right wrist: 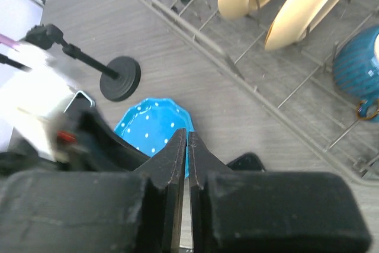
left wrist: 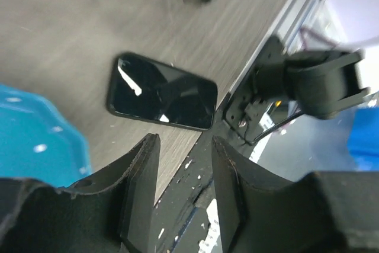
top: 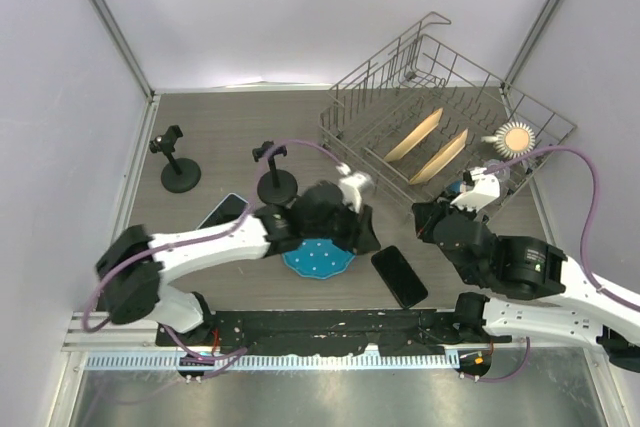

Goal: Place the phone on the phone stand

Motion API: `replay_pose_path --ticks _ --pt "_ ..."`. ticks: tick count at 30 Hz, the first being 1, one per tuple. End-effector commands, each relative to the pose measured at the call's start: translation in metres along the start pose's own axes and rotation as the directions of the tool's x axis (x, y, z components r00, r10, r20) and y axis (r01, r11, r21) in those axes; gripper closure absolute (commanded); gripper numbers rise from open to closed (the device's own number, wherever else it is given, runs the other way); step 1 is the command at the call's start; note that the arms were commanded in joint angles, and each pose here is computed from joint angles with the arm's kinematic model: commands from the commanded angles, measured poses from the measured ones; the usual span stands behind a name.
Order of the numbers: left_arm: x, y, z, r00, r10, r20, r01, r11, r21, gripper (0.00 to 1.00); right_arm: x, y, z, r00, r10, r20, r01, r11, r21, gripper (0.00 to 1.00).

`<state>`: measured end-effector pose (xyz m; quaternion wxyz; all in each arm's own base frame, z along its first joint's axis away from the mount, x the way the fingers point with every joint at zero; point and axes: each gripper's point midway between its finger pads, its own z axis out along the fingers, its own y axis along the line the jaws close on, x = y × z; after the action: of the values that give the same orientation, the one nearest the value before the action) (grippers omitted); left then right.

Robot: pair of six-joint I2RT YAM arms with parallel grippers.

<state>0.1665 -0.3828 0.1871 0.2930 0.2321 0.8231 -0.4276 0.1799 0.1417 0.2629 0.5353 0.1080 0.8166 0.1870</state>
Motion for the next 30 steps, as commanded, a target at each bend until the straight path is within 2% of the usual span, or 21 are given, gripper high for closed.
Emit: replay_pose_path --ticks 1,3,6,10,13,15,16,19,24,30 --pt "0.023 -0.031 0.052 0.998 -0.004 -0.055 0.008 0.997 0.072 0.59 -0.048 0.001 -0.011 0.990 0.021 0.139 -0.021 1.000 0.000 0.89" --pt "0.041 -0.040 0.077 0.994 -0.013 -0.113 0.026 0.993 0.115 0.63 -0.055 -0.001 -0.016 0.987 0.053 0.154 -0.050 0.999 -0.021 0.89" --pt "0.069 -0.062 0.102 0.980 0.049 -0.191 -0.019 0.987 0.157 0.67 -0.060 -0.004 -0.022 0.982 0.091 0.166 -0.084 0.995 -0.051 0.89" --pt "0.094 -0.081 0.127 0.951 0.182 -0.250 -0.140 0.974 0.176 0.74 -0.061 -0.007 -0.025 0.980 0.103 0.169 -0.094 0.994 -0.064 0.89" --pt "0.100 -0.088 0.144 0.942 0.217 -0.257 -0.175 0.969 0.176 0.80 -0.062 -0.009 -0.026 0.981 0.103 0.165 -0.093 0.993 -0.067 0.89" --pt "0.095 -0.091 0.151 0.933 0.259 -0.249 -0.224 0.961 0.160 0.91 -0.061 -0.010 -0.027 0.981 0.101 0.163 -0.091 0.994 -0.067 0.89" --pt "0.106 -0.090 0.156 0.922 0.282 -0.264 -0.249 0.957 0.150 1.00 -0.061 -0.011 -0.028 0.982 0.100 0.163 -0.090 0.994 -0.068 0.89" --pt "0.112 -0.093 0.163 0.899 0.370 -0.234 -0.354 0.929 0.108 1.00 -0.061 -0.015 -0.029 0.982 0.100 0.162 -0.090 0.994 -0.066 0.89" --pt "0.127 -0.097 0.171 0.830 0.524 -0.191 -0.529 0.848 0.024 1.00 -0.063 -0.018 -0.031 0.980 0.109 0.167 -0.098 0.993 -0.071 0.89" --pt "0.140 -0.088 0.185 0.783 0.573 -0.243 -0.591 0.807 -0.001 1.00 -0.063 -0.018 -0.032 0.981 0.105 0.165 -0.094 0.993 -0.074 0.89"
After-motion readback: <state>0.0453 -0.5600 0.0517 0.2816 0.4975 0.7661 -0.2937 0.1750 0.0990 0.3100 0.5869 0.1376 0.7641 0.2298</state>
